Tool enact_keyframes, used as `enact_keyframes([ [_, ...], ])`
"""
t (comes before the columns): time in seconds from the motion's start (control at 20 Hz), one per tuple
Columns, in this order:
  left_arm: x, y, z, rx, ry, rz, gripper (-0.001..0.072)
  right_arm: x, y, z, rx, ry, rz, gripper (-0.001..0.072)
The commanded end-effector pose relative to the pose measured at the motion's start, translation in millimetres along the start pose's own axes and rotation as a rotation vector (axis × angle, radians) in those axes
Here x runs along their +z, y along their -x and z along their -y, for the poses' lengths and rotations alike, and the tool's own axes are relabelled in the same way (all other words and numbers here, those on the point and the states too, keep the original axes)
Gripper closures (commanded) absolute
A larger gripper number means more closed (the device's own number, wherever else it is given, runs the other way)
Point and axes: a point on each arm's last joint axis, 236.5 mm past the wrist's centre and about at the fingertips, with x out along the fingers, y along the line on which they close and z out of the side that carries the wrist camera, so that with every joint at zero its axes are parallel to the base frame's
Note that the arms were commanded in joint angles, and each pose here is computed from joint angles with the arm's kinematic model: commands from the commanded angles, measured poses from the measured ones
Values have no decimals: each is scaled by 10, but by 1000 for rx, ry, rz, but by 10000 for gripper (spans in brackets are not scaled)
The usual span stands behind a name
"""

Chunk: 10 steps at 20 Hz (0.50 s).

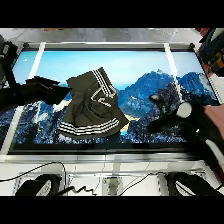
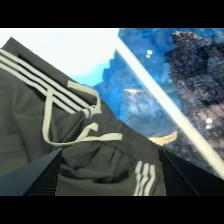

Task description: Fold the clothes and pants, and hang the long-sleeved shirts on hangers.

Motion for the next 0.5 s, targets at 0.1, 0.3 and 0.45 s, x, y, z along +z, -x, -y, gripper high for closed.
enact_keyframes([
  [0.1, 48, 4, 64, -27, 18, 20, 5, 372, -518, -50, 171, -495, 296, 250],
  [0.3, 45, 4, 65, -27, 17, 18, 5, 386, -779, -52, 234, -642, 244, 250],
  [0.45, 45, 4, 65, -27, 18, 18, 5, 412, -964, -50, 261, -678, 185, 250],
])
